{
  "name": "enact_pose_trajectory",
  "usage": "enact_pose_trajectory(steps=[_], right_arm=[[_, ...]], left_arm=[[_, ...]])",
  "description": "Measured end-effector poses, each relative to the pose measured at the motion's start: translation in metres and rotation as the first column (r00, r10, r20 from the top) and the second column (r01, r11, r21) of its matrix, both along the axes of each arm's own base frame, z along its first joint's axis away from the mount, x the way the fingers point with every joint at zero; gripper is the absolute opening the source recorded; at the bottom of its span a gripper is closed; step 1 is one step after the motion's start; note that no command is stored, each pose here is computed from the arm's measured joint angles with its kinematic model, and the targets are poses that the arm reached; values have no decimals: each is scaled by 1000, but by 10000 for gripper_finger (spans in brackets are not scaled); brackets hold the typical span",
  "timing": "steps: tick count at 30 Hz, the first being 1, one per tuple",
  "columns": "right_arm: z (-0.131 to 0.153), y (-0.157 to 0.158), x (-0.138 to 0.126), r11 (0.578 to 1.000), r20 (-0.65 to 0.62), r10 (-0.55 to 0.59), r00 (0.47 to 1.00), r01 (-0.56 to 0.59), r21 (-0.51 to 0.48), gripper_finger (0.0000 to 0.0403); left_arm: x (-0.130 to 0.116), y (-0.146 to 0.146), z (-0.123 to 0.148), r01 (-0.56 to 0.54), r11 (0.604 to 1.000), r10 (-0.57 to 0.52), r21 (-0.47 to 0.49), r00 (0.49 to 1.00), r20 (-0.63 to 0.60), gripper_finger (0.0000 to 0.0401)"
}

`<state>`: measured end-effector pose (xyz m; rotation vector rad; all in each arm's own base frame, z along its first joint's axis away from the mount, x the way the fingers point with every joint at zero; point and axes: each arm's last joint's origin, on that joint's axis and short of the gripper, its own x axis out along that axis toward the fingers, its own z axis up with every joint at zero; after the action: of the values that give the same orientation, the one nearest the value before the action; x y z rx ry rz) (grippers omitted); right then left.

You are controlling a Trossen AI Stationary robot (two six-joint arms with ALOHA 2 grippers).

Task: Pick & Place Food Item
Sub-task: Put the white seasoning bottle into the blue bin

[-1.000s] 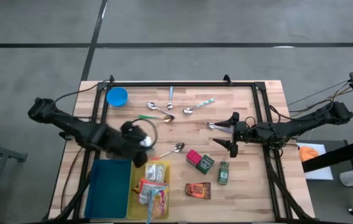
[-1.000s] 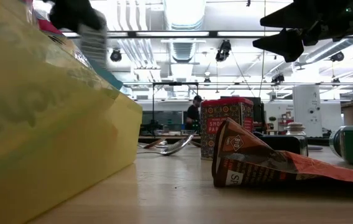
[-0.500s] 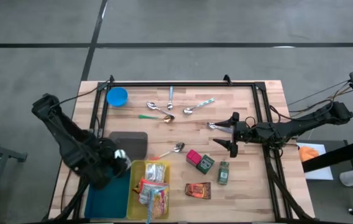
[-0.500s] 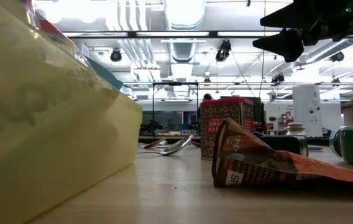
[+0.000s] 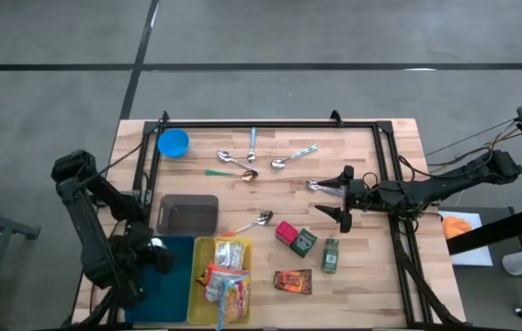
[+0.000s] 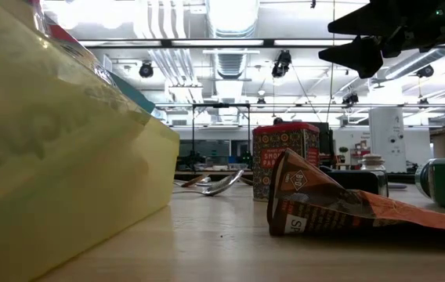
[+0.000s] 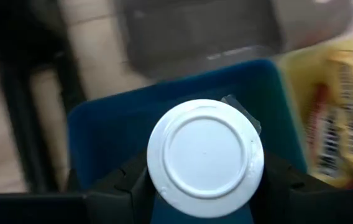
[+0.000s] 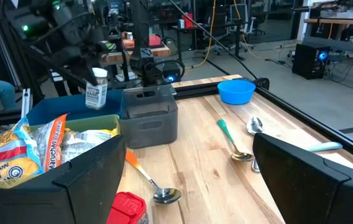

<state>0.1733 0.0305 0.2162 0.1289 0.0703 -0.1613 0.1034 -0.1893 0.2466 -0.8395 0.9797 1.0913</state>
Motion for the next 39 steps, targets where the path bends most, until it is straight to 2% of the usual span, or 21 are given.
enact_pose_trajectory(steps=[6,10,17,21,31,39], right_arm=[[0,0,0,1000,0,0,1000,0,0,349],[0,0,0,1000,0,0,1000,0,0,349],[0,0,0,1000,0,0,1000,0,0,349],[0,0,0,1000,0,0,1000,0,0,349],[0,0,0,1000,0,0,1000,0,0,349],[0,0,0,1000,1,0,1000,0,0,349]], left_arm=[[-6,-13,-20,-135,986,142,97,988,-65,184],[-6,-16,-27,-166,975,181,145,979,-94,196],[-6,-19,-37,-238,946,265,220,959,-102,184],[-5,-21,-42,-251,935,283,252,954,-97,201],[-5,-21,-51,-297,918,328,264,941,-82,188],[-4,-22,-58,-307,925,331,226,941,-75,227]])
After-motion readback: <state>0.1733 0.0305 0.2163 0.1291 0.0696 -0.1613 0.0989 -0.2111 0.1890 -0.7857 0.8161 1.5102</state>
